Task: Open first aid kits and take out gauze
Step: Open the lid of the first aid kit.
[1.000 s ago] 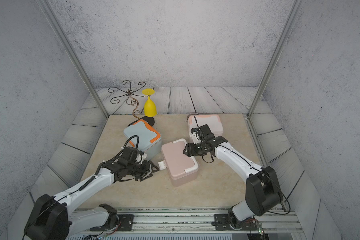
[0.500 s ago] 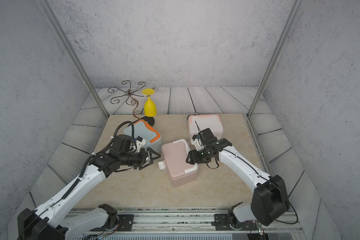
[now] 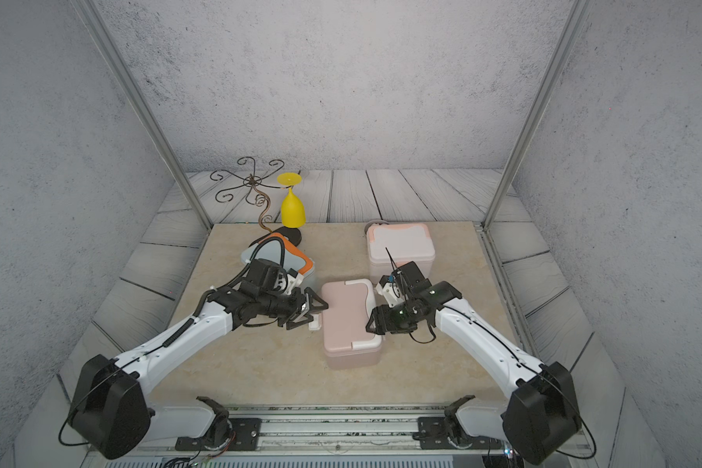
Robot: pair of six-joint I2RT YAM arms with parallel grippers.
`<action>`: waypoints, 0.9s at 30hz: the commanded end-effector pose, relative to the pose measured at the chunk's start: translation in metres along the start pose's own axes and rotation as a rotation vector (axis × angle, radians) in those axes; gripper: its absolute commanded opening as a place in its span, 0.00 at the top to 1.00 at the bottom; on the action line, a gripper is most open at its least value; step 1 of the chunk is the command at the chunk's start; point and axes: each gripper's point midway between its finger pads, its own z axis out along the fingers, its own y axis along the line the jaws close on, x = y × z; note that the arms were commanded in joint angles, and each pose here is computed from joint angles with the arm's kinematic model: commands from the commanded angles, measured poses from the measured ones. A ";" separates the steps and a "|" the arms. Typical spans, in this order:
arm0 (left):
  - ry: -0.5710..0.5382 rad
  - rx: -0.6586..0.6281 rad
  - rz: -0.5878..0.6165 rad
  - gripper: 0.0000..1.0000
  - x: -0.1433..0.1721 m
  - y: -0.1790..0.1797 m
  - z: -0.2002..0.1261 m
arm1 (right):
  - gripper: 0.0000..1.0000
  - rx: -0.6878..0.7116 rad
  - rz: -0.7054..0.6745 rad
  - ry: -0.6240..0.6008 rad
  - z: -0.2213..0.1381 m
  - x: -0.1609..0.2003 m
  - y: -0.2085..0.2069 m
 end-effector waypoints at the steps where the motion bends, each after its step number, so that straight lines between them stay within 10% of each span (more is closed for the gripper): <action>1: 0.019 0.078 0.051 0.23 -0.003 -0.024 0.002 | 0.35 0.079 0.024 -0.057 -0.011 -0.012 -0.011; 27: 0.040 0.068 0.043 0.23 -0.002 -0.019 0.022 | 0.43 -0.060 0.048 -0.027 0.003 -0.012 0.005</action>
